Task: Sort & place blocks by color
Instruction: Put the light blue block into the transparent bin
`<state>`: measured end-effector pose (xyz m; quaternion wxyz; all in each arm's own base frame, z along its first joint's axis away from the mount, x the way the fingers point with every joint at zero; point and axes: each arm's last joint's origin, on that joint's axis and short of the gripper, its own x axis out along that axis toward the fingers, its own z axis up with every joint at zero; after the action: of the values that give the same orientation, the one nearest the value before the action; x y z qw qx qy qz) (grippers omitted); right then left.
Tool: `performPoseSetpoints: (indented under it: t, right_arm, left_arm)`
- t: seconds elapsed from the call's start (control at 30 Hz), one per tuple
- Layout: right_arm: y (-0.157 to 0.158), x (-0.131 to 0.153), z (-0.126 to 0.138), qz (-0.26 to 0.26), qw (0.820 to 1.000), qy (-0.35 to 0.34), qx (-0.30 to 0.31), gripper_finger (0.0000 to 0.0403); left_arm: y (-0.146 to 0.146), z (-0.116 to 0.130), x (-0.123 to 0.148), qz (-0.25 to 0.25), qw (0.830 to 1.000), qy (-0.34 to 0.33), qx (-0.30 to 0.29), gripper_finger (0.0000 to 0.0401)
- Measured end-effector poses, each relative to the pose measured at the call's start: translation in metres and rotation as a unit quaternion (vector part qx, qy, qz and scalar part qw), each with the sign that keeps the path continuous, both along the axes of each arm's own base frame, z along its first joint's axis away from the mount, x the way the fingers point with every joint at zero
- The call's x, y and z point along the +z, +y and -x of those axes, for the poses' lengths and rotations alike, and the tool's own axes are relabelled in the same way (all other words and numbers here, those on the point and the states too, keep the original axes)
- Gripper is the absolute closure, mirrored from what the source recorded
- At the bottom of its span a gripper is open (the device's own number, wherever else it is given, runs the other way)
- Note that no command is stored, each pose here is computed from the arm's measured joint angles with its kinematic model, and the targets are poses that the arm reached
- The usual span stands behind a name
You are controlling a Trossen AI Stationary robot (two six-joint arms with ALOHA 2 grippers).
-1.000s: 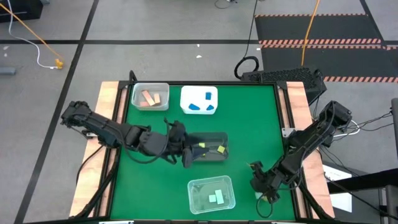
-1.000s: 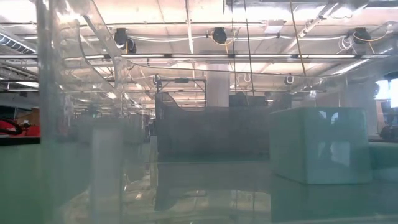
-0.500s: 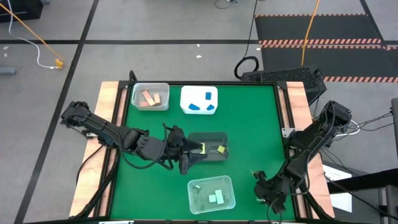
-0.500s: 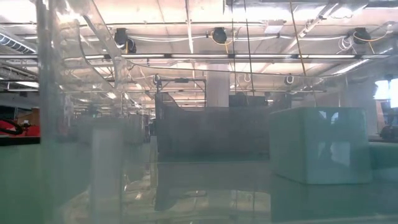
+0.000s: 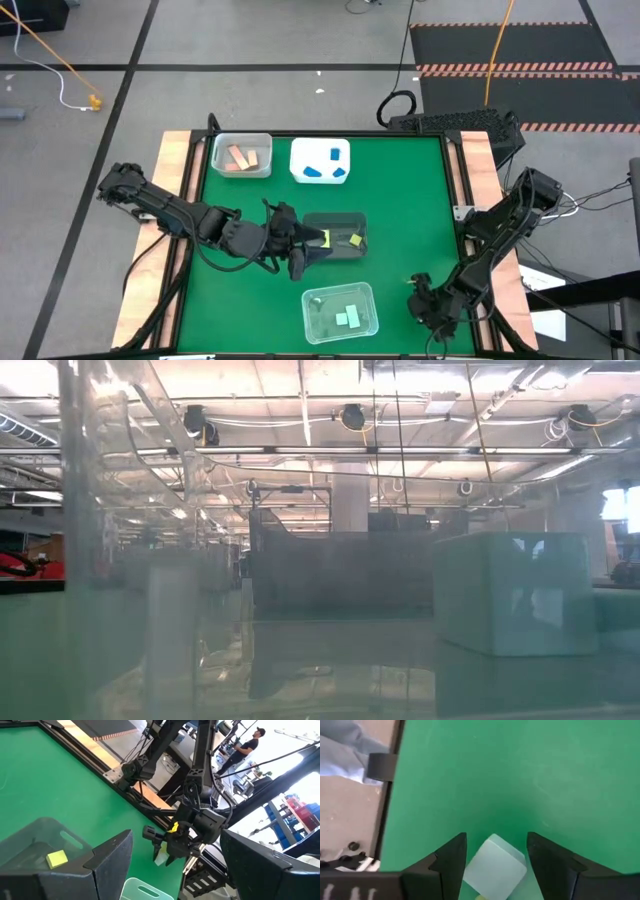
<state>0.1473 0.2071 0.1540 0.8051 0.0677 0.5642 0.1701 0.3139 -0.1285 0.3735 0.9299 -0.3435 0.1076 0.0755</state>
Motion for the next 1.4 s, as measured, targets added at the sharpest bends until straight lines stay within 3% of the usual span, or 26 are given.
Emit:
performPoseSetpoints:
  t: [0.4, 0.57, 0.73, 1.0, 1.23, 1.4]
  right_arm:
    - [-0.010, -0.005, 0.007, 0.063, 0.997, 0.033, 0.023, 0.0198]
    - [-0.009, -0.005, 0.006, 0.045, 0.998, 0.039, -0.012, 0.0218]
    - [-0.007, -0.003, 0.004, 0.033, 0.999, 0.029, -0.014, 0.0289]
    - [-0.009, 0.007, 0.005, 0.005, 0.999, 0.030, -0.020, 0.0290]
    - [-0.032, 0.037, 0.000, 0.011, 0.994, -0.068, -0.080, 0.0290]
    - [-0.056, 0.061, -0.008, 0.036, 0.972, -0.172, -0.155, 0.0290]
  left_arm:
    - [0.001, 0.000, -0.001, -0.001, 1.000, 0.003, 0.007, 0.0100]
    - [0.001, 0.000, -0.001, -0.003, 1.000, 0.003, 0.010, 0.0100]
    - [0.001, 0.000, -0.001, -0.004, 1.000, 0.003, 0.010, 0.0100]
    - [0.002, -0.004, -0.004, 0.035, 0.999, 0.002, 0.026, 0.0100]
    - [-0.010, -0.029, -0.037, 0.080, 0.996, 0.031, 0.038, 0.0100]
    - [-0.016, -0.054, -0.063, 0.122, 0.992, 0.033, 0.027, 0.0100]
